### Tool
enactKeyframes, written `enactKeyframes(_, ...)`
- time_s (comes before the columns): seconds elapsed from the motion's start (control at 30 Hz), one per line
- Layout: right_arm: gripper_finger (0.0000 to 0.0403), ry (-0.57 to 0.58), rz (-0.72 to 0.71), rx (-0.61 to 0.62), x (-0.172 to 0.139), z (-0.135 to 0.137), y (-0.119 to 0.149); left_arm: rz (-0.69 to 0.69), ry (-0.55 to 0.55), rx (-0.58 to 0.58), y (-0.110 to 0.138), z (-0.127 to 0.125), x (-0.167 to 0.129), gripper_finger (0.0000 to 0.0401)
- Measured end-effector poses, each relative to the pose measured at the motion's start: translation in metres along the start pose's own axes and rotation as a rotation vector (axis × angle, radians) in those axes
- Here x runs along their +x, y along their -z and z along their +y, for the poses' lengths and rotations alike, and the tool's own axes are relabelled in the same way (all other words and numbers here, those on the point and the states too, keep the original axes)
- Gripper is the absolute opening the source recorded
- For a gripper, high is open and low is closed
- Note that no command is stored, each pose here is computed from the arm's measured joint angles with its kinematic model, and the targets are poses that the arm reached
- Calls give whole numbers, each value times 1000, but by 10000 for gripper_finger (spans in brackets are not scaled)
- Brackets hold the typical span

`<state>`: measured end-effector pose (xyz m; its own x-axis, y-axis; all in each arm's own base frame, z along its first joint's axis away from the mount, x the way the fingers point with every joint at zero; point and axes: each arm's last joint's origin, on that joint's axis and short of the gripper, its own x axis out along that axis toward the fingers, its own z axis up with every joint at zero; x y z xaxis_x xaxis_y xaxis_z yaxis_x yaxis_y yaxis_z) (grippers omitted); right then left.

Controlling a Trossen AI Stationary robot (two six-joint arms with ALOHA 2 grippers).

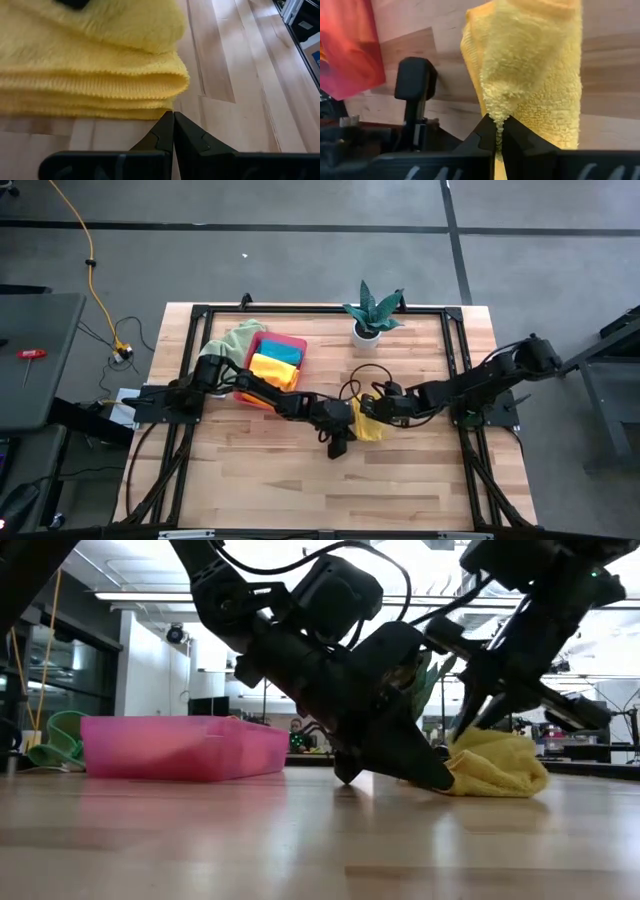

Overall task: Fold microfiber towels
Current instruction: Fold the yellow microfiber cloth

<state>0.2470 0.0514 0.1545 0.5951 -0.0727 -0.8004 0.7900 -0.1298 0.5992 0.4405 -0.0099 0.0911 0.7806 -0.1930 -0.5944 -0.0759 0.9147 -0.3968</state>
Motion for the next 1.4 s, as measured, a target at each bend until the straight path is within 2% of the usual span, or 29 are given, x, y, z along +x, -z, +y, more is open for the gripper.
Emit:
enactKeyframes(0.23,1,3,18,0,13,9,6,3,8,17,2,-5,1,0)
enactKeyframes(0.33,14,5,33,-31,14,11,8,3,6,19,2,-5,1,0)
enactKeyframes(0.67,153,-79,139,-90,10,21,13,22,-9,64,4,-3,1,0)
enactKeyframes(0.83,193,-120,198,-60,9,27,14,29,-24,70,4,-3,0,0)
enactKeyframes(1.07,199,-136,230,-59,6,28,15,24,-46,73,4,-2,0,0)
enactKeyframes(1.23,199,-149,188,-145,-11,29,9,31,-52,70,3,-1,-1,0)
enactKeyframes(1.4,194,-71,120,-255,-32,20,0,86,-1,55,1,-2,-9,0)
